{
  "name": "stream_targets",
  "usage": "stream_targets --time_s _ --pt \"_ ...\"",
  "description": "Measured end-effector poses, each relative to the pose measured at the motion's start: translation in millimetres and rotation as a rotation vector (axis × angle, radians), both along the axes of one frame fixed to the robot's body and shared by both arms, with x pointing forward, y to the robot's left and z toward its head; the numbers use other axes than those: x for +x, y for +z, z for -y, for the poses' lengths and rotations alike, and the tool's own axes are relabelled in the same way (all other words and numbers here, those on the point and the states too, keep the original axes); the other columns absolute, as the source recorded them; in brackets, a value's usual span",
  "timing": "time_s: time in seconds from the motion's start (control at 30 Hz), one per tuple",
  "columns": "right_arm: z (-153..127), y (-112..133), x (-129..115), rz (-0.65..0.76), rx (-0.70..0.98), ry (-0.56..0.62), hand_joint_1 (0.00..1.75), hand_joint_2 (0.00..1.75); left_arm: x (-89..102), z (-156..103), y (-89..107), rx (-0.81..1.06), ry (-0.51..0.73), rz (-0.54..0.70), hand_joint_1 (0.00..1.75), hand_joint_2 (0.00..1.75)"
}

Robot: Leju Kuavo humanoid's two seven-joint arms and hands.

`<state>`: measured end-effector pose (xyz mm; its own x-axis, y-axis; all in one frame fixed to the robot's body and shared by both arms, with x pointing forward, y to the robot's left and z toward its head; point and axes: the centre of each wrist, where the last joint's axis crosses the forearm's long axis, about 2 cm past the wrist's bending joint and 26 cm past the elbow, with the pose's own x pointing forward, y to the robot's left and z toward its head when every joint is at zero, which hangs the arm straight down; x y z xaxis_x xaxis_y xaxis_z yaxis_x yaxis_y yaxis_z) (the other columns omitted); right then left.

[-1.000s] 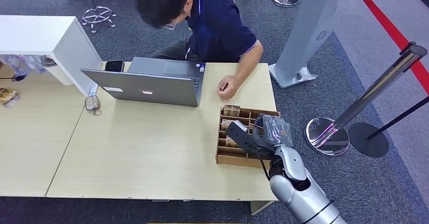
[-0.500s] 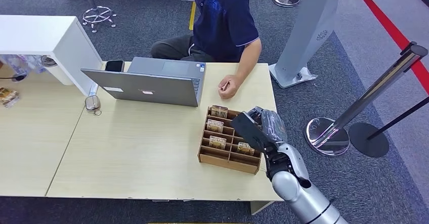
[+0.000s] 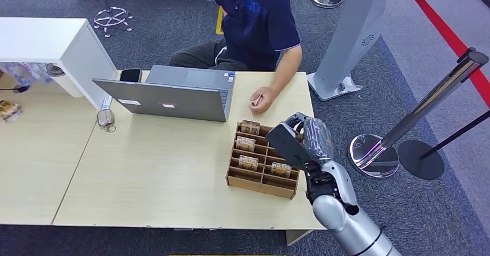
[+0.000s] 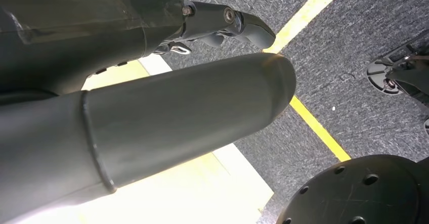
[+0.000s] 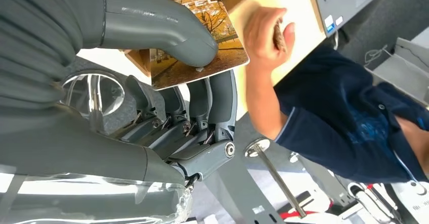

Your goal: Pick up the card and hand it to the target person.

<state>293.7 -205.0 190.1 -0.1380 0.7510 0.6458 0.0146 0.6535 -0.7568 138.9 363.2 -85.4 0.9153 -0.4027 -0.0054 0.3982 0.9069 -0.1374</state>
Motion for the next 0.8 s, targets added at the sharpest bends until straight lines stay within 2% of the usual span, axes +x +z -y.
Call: stream_targets --time_s 0.2,0.5,0.67,0.8 --pt "1.3 9.7 6.4 0.067 0.008 -0.003 1.39 1.75 0.7 0.5 0.1 0.003 -0.009 -0.003 0.0 0.0" --pt "1.6 27.9 28.5 0.219 -0.008 -0.042 1.49 1.75 7.8 4.9 1.8 0.002 -0.031 -0.004 0.0 0.0" --pt "1.3 28.8 40.8 0.301 -0.031 -0.087 1.43 1.75 13.0 8.9 3.1 -0.002 -0.047 -0.001 0.0 0.0" --pt "0.6 25.4 50.0 0.327 -0.019 -0.106 1.46 1.75 17.2 13.0 4.1 -0.005 -0.057 0.0 0.0 0.0"
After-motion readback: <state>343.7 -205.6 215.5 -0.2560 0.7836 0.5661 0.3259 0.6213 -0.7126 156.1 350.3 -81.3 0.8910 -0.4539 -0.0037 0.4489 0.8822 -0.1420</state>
